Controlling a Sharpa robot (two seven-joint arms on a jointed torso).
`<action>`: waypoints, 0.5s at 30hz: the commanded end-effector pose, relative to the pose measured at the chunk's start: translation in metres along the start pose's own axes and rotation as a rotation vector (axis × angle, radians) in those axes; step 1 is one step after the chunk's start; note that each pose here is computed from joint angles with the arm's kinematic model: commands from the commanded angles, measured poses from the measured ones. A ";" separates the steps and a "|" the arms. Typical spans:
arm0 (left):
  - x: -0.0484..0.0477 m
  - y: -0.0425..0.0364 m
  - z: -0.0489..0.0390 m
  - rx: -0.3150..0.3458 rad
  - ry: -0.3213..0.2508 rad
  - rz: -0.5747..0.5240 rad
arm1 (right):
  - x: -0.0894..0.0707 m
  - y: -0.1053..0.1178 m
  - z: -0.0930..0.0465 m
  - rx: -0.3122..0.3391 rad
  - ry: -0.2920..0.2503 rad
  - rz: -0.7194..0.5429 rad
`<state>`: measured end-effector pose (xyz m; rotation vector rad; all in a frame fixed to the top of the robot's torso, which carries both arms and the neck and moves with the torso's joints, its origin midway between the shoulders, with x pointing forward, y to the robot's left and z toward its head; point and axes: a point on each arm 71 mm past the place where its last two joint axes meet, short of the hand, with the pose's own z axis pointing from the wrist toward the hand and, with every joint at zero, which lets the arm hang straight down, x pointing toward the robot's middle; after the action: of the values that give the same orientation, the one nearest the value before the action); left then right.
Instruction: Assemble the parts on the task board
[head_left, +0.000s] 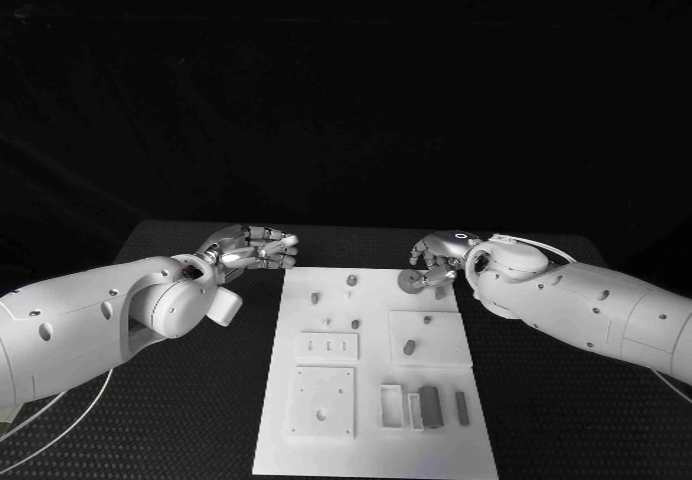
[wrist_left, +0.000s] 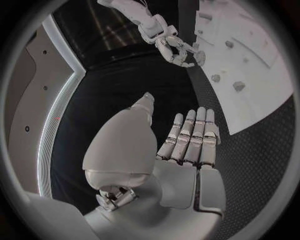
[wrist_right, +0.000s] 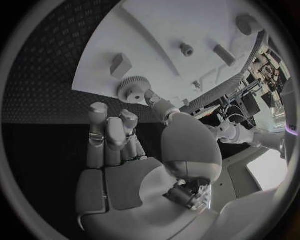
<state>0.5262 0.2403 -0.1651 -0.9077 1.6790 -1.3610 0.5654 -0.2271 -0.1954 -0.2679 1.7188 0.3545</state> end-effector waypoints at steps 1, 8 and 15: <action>0.0026 -0.0023 0.0005 0.015 0.025 -0.002 | 0.007 0.004 0.002 -0.020 0.037 0.012; 0.0033 -0.0024 0.0010 0.014 0.028 -0.003 | 0.010 0.006 0.003 -0.023 0.058 0.013; 0.0029 -0.0023 0.0008 0.013 0.027 -0.002 | 0.011 0.003 0.004 -0.015 0.064 0.011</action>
<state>0.5262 0.2400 -0.1652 -0.9058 1.6842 -1.3655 0.5667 -0.2221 -0.2034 -0.2698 1.7527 0.3682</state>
